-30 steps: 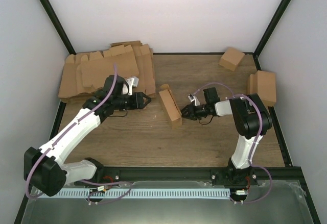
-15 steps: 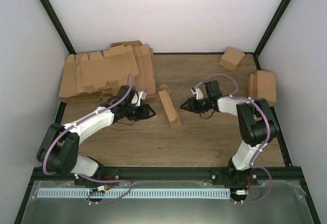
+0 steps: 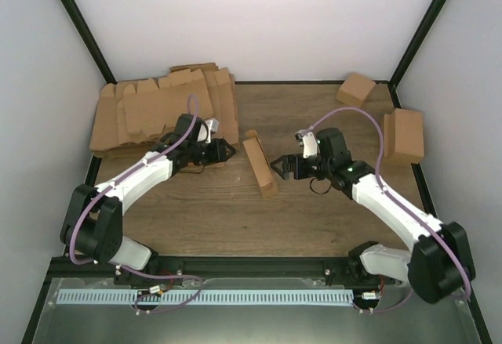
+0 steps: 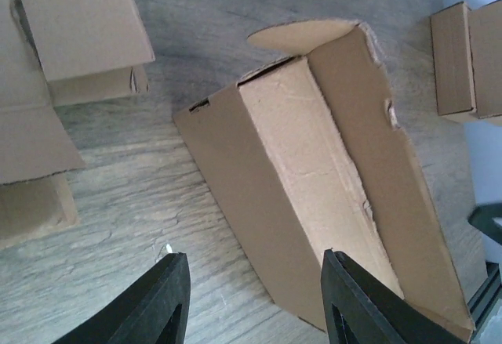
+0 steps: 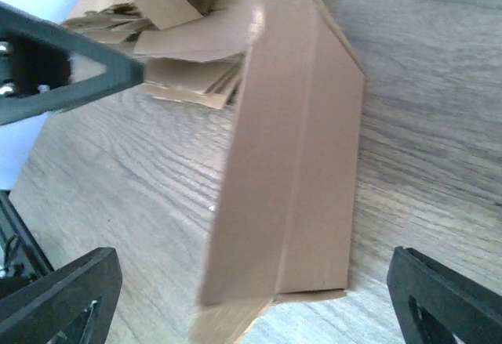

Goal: Fold the paper box

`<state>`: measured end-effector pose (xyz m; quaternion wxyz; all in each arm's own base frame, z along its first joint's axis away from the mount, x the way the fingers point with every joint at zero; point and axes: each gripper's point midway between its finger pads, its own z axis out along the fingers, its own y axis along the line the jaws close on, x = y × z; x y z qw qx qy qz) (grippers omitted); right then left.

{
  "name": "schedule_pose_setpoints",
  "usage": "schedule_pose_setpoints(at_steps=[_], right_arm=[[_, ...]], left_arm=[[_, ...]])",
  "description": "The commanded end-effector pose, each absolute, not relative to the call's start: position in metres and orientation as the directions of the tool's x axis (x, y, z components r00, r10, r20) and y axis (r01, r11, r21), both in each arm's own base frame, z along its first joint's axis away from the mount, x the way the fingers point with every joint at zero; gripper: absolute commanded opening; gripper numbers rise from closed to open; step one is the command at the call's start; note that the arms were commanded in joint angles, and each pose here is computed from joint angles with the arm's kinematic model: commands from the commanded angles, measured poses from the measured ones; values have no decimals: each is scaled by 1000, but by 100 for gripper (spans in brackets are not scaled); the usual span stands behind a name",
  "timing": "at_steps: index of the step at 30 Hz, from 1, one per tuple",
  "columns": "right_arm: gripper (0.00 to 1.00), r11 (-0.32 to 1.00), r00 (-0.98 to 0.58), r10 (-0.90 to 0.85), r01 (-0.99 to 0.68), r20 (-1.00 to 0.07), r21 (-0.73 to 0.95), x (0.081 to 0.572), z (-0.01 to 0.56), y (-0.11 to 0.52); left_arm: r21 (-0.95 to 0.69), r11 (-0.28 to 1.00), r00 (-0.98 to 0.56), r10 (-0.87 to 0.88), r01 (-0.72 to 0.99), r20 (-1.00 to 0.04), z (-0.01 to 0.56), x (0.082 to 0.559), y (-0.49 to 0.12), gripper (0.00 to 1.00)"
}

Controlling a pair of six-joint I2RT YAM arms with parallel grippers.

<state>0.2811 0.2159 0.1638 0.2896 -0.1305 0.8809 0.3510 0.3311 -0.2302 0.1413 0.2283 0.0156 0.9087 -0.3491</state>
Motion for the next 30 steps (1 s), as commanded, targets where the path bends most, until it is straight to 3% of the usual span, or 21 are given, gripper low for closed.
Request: schedule_pose_setpoints(at_steps=[1, 5, 10, 23, 30], right_arm=[[100, 770, -753, -28, -436, -657, 466, 261, 180, 217], [100, 795, -674, -59, -478, -737, 373, 252, 186, 220], [100, 829, -658, -155, -493, -737, 265, 256, 182, 235], [100, 904, -748, -322, -425, -581, 46, 273, 129, 271], [87, 914, -771, -362, -405, -524, -35, 276, 110, 264]], left_arm=[[-610, 764, -867, -140, 213, -478, 153, 347, -231, 49], [-603, 769, -867, -138, 211, -479, 151, 350, -231, 49], [-598, 775, -873, -130, 206, -470, 147, 347, -229, 49], [-579, 789, -872, -119, 207, -475, 145, 341, -224, 49], [-580, 787, -876, -112, 210, -469, 144, 340, -225, 49]])
